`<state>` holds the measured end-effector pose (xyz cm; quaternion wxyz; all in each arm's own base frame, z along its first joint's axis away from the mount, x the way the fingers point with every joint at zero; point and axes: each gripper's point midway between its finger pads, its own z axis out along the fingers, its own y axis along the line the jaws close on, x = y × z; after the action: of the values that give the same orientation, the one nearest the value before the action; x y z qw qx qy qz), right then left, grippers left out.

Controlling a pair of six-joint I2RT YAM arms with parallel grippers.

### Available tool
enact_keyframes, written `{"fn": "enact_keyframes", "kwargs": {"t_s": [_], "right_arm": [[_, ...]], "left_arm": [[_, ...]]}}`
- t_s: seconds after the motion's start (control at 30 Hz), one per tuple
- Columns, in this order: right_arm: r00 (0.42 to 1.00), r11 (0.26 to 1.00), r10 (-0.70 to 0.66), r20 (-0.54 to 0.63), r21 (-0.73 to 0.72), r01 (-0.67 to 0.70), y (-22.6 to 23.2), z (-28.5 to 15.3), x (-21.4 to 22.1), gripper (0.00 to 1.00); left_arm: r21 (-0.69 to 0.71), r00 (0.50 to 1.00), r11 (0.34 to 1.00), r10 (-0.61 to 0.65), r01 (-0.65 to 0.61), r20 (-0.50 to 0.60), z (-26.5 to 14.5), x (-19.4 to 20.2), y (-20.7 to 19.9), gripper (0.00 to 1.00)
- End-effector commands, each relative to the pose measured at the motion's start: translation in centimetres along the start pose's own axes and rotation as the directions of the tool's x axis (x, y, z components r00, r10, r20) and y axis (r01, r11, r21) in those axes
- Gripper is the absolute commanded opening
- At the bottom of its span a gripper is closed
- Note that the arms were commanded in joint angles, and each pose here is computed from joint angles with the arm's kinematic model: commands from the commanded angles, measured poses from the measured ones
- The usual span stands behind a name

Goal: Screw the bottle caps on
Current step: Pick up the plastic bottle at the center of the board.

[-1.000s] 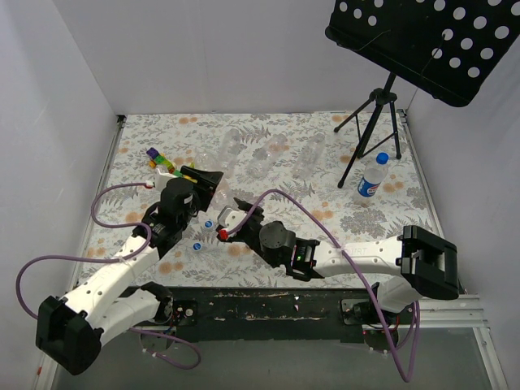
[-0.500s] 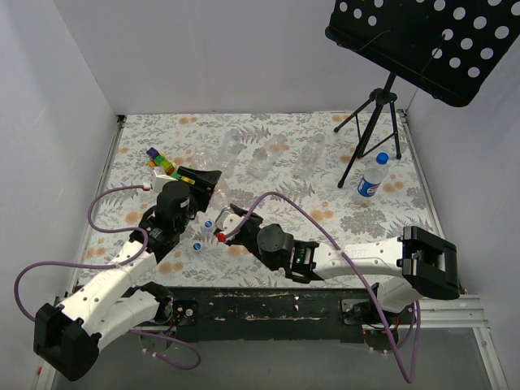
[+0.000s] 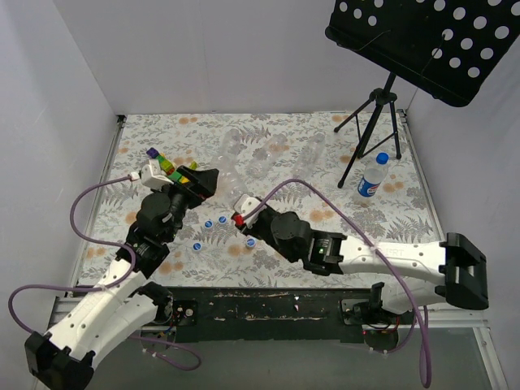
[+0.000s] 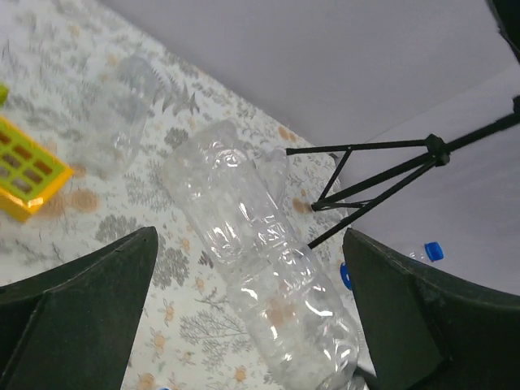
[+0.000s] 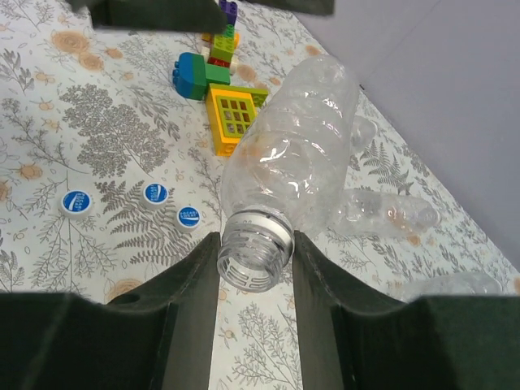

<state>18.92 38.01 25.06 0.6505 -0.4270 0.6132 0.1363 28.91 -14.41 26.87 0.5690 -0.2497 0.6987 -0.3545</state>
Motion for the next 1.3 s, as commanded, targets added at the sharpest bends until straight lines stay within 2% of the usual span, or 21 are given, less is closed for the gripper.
{"fn": "enact_keyframes", "kwargs": {"t_s": [0.0,0.07,0.1,0.2,0.23,0.37,0.5,0.6,0.7,0.87,1.1,1.27], "right_arm": [[0.989,0.988,0.142,-0.04,-0.056,-0.144,-2.7,-1.6,-1.3,0.01],[0.982,0.976,0.181,-0.058,-0.115,-0.186,-3.2,-2.4,-1.4,0.01],[0.979,0.97,0.192,-0.074,-0.136,-0.201,-3.6,-2.9,-1.2,0.01],[0.969,0.946,0.214,-0.123,-0.219,-0.237,-4.4,-4.6,-1.0,0.01],[0.968,0.938,0.22,-0.122,-0.245,-0.244,-4.7,-5.2,-1.4,0.01],[0.968,0.915,0.198,-0.151,-0.325,-0.238,-5.3,-7.6,-1.5,0.01],[0.97,0.901,0.174,-0.172,-0.369,-0.227,-6.2,-9.5,-2.0,0.01],[0.975,0.882,0.133,-0.177,-0.427,-0.198,-5.8,-10.7,-2.2,0.01],[0.979,0.863,0.101,-0.178,-0.473,-0.175,-5.4,-11.4,-2.4,0.01],[0.975,0.818,0.065,-0.211,-0.549,-0.173,-4.3,-11.6,-2.4,0.01],[0.968,0.793,0.048,-0.246,-0.58,-0.187,-4.0,-11.0,-2.9,0.01],[0.968,0.769,0.056,-0.244,-0.607,-0.198,-3.6,-10.7,-3.6,0.01]], "left_arm": [[0.209,0.864,0.839,0.475,-0.502,0.168,-2.2,-2.7,-3.4,0.98],[0.318,0.735,0.665,0.636,-0.676,0.233,-3.3,-1.8,-4.8,0.98],[0.387,0.656,0.543,0.702,-0.745,0.278,-4.0,-0.9,-5.7,0.98],[0.543,0.474,0.224,0.795,-0.809,0.379,-6.0,2.4,-7.0,0.98],[0.577,0.427,0.142,0.813,-0.805,0.396,-6.4,3.3,-7.1,0.98],[0.674,0.364,0.004,0.844,-0.739,0.394,-6.6,5.5,-7.6,0.98],[0.737,0.327,-0.1,0.85,-0.669,0.413,-6.5,7.0,-8.3,0.98],[0.742,0.297,-0.151,0.85,-0.653,0.434,-5.9,7.5,-8.4,0.98],[0.765,0.299,-0.191,0.841,-0.614,0.45,-6.3,8.4,-8.3,0.98],[0.786,0.316,-0.196,0.838,-0.586,0.445,-6.7,10.1,-7.5,0.98],[0.805,0.34,-0.204,0.828,-0.557,0.446,-8.1,11.4,-7.0,0.98],[0.823,0.385,-0.211,0.804,-0.527,0.453,-9.0,12.0,-7.3,0.98]]}}
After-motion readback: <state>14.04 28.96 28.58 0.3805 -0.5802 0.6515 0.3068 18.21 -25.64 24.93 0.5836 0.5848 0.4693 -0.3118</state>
